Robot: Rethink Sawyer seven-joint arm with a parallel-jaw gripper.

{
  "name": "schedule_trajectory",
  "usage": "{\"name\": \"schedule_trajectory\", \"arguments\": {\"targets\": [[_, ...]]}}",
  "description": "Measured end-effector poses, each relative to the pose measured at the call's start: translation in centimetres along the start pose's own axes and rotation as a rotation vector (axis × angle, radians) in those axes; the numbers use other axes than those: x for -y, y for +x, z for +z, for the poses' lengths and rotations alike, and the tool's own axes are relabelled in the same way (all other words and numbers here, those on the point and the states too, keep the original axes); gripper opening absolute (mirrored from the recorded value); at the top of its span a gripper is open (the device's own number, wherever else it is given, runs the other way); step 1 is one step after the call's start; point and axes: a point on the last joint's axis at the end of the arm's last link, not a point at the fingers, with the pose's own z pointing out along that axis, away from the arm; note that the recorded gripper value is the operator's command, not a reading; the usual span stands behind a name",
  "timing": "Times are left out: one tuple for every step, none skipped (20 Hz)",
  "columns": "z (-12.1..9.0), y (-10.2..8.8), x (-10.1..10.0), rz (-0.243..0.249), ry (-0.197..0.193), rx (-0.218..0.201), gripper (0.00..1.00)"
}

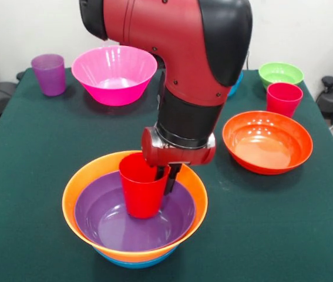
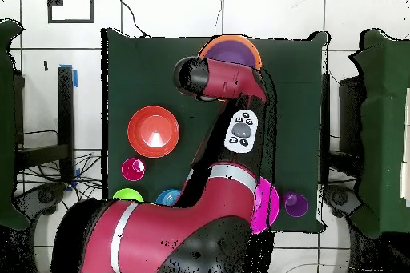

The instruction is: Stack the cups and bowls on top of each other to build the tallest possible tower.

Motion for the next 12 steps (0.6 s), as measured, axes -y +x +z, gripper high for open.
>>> {"name": "schedule_trajectory", "arguments": {"targets": [[0.23,0.10,-0.19,-0.002,-0.001,-0.003,0.00],[0.35,0.13,-0.32,-0.004,-0.002,-0.005,0.00],[0.44,0.15,-0.45,-0.006,-0.002,-0.006,0.00],[0.44,0.11,-0.58,-0.008,-0.001,-0.006,0.00],[0.32,-0.02,-0.66,-0.010,0.001,-0.003,0.00],[0.26,-0.05,-0.77,-0.012,0.001,-0.003,0.00],[0.23,-0.08,-0.81,-0.012,0.001,-0.002,0.00],[0.22,-0.09,-0.84,-0.013,0.001,-0.002,0.00],[0.20,-0.10,-0.88,-0.013,0.001,-0.002,0.00],[0.16,-0.12,-0.89,-0.013,0.001,-0.001,0.00],[0.16,-0.13,-0.89,-0.013,0.001,-0.001,0.00],[0.13,-0.13,-0.86,-0.013,0.002,-0.001,0.00]]}}
